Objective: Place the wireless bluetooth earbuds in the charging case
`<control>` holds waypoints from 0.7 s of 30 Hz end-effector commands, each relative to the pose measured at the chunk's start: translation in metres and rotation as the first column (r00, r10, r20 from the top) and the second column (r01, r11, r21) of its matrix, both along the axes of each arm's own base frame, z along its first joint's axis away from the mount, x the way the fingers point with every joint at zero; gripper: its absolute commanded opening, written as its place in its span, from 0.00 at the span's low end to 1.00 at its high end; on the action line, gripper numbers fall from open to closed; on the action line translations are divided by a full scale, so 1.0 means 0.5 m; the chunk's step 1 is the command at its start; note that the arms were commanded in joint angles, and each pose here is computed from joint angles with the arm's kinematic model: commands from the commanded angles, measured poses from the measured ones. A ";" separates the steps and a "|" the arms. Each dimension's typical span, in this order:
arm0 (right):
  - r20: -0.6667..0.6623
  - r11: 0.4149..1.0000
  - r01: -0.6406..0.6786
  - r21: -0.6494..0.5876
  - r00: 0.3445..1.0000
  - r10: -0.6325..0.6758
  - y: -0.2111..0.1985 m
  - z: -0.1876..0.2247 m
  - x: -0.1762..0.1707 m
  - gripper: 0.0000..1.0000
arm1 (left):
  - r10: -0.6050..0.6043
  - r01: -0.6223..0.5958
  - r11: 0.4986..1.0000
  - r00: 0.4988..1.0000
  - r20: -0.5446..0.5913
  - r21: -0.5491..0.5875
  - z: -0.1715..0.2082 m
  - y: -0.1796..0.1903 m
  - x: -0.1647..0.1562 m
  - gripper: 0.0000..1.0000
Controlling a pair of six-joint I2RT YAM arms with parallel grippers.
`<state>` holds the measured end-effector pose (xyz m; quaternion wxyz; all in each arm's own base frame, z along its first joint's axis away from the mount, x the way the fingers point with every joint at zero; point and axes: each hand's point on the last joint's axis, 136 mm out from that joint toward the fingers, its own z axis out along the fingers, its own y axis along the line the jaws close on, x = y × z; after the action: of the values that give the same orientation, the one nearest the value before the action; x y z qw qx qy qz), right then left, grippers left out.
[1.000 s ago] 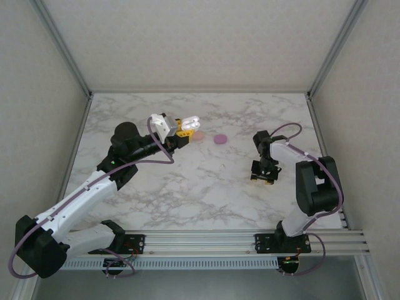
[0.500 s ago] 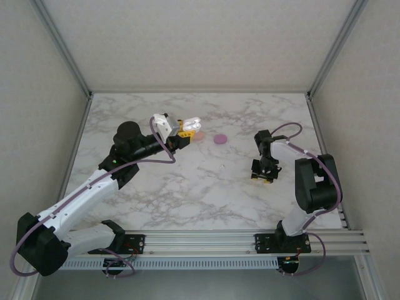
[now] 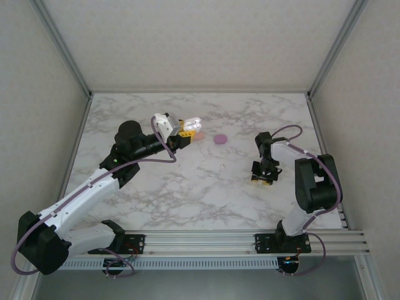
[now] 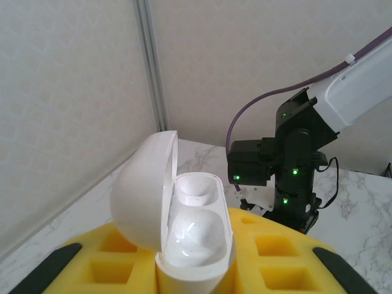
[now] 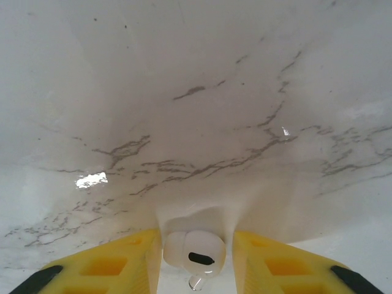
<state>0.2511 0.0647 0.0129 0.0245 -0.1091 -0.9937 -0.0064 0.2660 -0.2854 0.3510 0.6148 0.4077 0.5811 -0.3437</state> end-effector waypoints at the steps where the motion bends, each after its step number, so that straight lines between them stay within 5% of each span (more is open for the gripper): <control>1: -0.010 1.000 0.000 -0.007 1.000 0.000 -0.007 -0.008 -0.010 0.36 | -0.040 0.040 0.999 0.999 0.025 -0.027 0.035 -0.009 -0.014 0.15; 21: 0.024 1.000 0.024 0.013 0.999 -0.024 -0.011 -0.006 -0.005 0.33 | -0.043 0.043 0.999 0.999 0.019 -0.026 0.036 -0.011 -0.014 0.15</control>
<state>0.2564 0.0602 0.0129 0.0013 -0.1177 -0.9930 -0.0116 0.2660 -0.2867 0.3508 0.6128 0.4099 0.5804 -0.3460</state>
